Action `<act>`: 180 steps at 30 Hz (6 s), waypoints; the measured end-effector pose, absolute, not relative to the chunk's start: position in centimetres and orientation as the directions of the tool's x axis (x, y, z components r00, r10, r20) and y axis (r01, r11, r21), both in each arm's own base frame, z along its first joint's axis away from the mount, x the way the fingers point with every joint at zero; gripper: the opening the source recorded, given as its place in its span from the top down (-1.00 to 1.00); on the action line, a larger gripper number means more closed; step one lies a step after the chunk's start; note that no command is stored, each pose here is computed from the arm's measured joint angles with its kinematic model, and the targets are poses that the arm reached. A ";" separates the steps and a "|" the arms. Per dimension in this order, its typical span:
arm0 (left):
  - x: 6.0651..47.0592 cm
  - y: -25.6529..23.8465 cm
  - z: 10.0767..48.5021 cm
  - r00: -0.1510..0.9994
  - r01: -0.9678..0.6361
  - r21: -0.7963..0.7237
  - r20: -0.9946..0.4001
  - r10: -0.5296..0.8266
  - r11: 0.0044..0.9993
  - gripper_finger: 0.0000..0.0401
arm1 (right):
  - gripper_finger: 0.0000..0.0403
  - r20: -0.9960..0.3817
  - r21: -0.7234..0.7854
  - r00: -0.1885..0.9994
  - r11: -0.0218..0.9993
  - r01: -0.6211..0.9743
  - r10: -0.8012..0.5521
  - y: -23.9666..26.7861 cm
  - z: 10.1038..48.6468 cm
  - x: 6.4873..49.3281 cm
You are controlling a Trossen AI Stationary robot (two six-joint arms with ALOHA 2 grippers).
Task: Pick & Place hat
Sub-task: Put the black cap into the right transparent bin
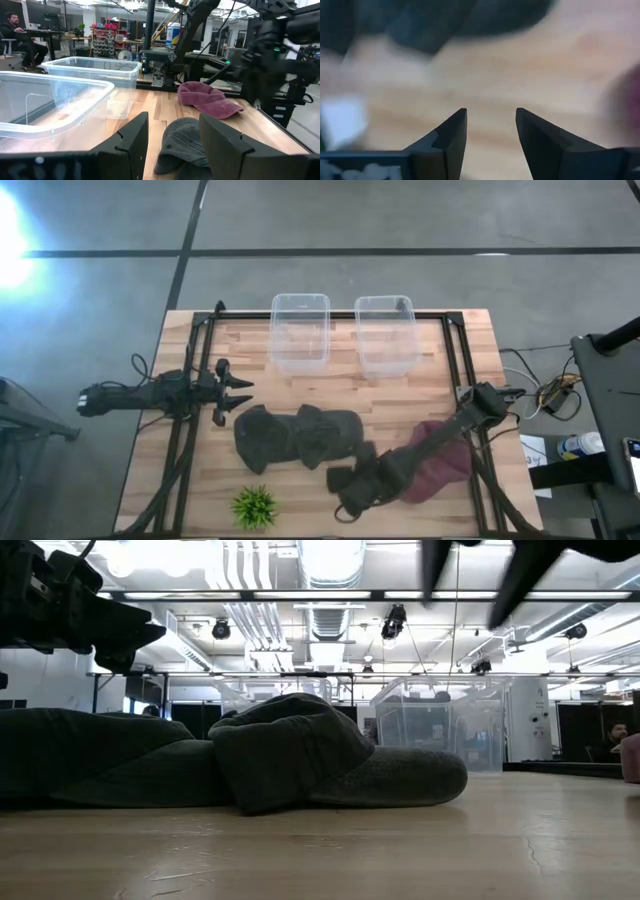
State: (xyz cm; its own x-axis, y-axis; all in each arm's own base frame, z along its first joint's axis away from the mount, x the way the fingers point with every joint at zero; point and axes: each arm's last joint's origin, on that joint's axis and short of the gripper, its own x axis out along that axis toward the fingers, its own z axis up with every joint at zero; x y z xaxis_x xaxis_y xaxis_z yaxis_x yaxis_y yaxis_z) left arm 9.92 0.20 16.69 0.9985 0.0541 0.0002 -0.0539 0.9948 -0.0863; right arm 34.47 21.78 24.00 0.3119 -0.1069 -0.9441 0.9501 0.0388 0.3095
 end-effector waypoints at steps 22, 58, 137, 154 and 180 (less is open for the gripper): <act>9.9 0.2 17.1 0.998 0.010 -0.857 0.041 0.048 0.516 0.16 | 0.18 -0.810 0.570 0.540 -0.092 0.816 -0.229 10.2 15.8 25.2; 10.0 0.4 17.1 0.992 -0.030 -0.842 0.039 0.116 0.539 0.16 | 0.31 -0.538 0.820 0.841 0.268 0.505 0.061 6.3 11.7 33.4; 11.1 -0.7 20.7 0.969 -0.021 -0.796 -0.165 -0.184 0.605 0.18 | 0.27 -0.639 0.139 0.326 0.313 0.940 -0.696 -1.0 37.0 25.0; 8.4 -2.7 23.6 0.599 -0.177 -0.676 -0.650 -0.466 0.715 0.41 | -0.02 -0.594 0.297 0.720 0.735 0.609 -0.357 8.3 38.0 28.2; 12.1 -7.0 15.6 0.421 -0.428 -0.606 -0.790 -0.446 0.670 0.58 | -0.02 -0.722 0.657 0.691 0.355 0.665 0.043 11.3 16.5 45.2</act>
State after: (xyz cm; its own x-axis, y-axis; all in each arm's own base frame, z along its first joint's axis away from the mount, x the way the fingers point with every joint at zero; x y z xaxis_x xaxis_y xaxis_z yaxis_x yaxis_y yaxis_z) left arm 12.07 -6.96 15.56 0.4213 -0.4455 -0.7900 -0.4283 0.6700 -0.6063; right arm 45.22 11.32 16.50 0.6907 0.0425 -0.7219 0.6648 0.3554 0.6570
